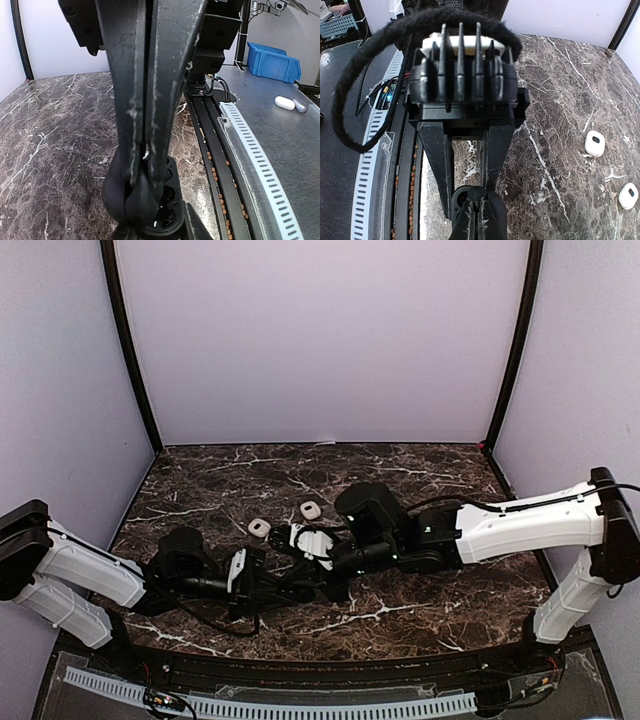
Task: Insert the wireless bluetooth earbuds into the charging case
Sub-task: Insert the left earbud into the left side groove of the charging case.
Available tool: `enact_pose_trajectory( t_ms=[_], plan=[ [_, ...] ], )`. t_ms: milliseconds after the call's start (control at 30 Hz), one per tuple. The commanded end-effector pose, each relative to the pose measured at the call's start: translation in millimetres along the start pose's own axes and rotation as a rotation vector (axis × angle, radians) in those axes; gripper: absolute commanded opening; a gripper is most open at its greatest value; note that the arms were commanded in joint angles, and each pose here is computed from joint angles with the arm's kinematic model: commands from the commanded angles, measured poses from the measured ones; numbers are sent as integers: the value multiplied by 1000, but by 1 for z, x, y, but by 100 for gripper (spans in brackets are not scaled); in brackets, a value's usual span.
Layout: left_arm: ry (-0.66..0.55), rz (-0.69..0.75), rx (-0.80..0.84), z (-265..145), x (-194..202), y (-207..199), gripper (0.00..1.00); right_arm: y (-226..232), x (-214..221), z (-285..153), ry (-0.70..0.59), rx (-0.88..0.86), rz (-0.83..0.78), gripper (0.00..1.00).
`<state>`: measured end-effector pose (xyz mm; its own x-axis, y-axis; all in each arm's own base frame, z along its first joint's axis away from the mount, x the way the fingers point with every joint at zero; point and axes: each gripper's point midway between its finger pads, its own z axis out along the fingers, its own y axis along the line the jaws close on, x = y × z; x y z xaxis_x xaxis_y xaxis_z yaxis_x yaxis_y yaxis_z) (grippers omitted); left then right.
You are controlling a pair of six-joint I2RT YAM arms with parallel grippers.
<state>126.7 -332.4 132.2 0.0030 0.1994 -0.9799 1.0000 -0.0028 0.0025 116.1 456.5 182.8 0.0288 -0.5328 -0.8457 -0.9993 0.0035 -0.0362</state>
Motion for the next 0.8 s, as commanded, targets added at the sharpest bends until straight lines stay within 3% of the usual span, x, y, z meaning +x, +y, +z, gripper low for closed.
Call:
enact_pose_trajectory(
  t_ms=[0,767],
  plan=[
    [-19,14,1,0,-9,2,19,3,2,11,24,-8,-22,0],
    [-21,19,-1,-1,-10,2,19,9,7,6,64,-27,-27,0]
  ],
)
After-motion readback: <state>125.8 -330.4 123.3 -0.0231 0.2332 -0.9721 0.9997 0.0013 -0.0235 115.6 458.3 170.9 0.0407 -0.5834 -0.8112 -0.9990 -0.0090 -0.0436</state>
